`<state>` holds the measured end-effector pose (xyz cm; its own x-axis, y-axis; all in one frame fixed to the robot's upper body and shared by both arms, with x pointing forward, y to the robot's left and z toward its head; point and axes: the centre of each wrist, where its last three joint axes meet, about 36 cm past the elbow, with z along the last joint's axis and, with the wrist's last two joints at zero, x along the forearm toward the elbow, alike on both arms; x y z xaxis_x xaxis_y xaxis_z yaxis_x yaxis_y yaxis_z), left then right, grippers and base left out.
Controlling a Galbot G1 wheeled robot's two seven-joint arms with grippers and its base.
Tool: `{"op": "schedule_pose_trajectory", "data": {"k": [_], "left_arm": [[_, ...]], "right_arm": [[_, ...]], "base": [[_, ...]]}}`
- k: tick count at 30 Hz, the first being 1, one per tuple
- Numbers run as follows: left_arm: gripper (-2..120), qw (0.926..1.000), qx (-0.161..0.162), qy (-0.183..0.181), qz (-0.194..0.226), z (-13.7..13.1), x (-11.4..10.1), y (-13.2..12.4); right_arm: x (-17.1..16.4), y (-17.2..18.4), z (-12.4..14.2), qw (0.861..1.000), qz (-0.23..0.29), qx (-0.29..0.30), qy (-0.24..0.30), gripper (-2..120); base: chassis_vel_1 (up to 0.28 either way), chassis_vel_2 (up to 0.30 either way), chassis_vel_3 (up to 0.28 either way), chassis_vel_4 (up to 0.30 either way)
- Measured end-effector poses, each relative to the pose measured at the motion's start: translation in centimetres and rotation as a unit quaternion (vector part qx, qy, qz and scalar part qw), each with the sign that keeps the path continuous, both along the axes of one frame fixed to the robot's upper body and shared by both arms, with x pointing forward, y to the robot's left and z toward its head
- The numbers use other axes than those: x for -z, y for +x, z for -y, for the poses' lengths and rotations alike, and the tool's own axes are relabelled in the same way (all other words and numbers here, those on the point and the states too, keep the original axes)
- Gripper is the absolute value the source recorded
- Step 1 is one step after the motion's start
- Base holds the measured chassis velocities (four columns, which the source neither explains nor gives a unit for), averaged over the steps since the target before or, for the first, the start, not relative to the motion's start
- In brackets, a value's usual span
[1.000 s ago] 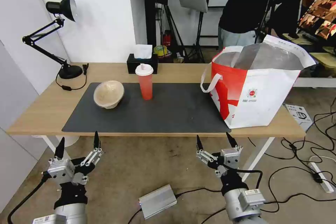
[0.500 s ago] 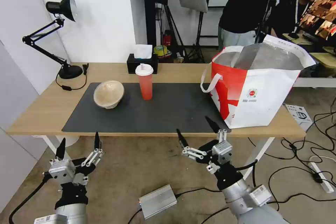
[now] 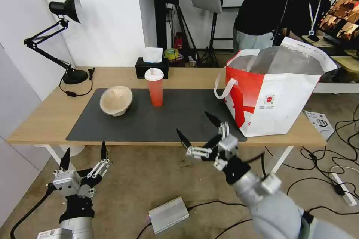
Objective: Pick up the trash from the table and place it into the takeout bag.
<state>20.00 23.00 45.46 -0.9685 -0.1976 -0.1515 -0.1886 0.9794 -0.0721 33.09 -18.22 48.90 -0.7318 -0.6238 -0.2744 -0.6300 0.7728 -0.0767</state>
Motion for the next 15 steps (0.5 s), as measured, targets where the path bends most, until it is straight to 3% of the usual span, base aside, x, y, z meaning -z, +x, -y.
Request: {"op": "schedule_pose_trajectory", "data": {"k": [15], "left_arm": [[100,1.0,-0.004,0.002,0.003,-0.2,0.1,0.0]], "right_arm": [[0.4,5.1,-3.2,1.0,-0.006,-0.014,-0.012,100]], "base": [[0.0,0.0,0.0,0.0]]}}
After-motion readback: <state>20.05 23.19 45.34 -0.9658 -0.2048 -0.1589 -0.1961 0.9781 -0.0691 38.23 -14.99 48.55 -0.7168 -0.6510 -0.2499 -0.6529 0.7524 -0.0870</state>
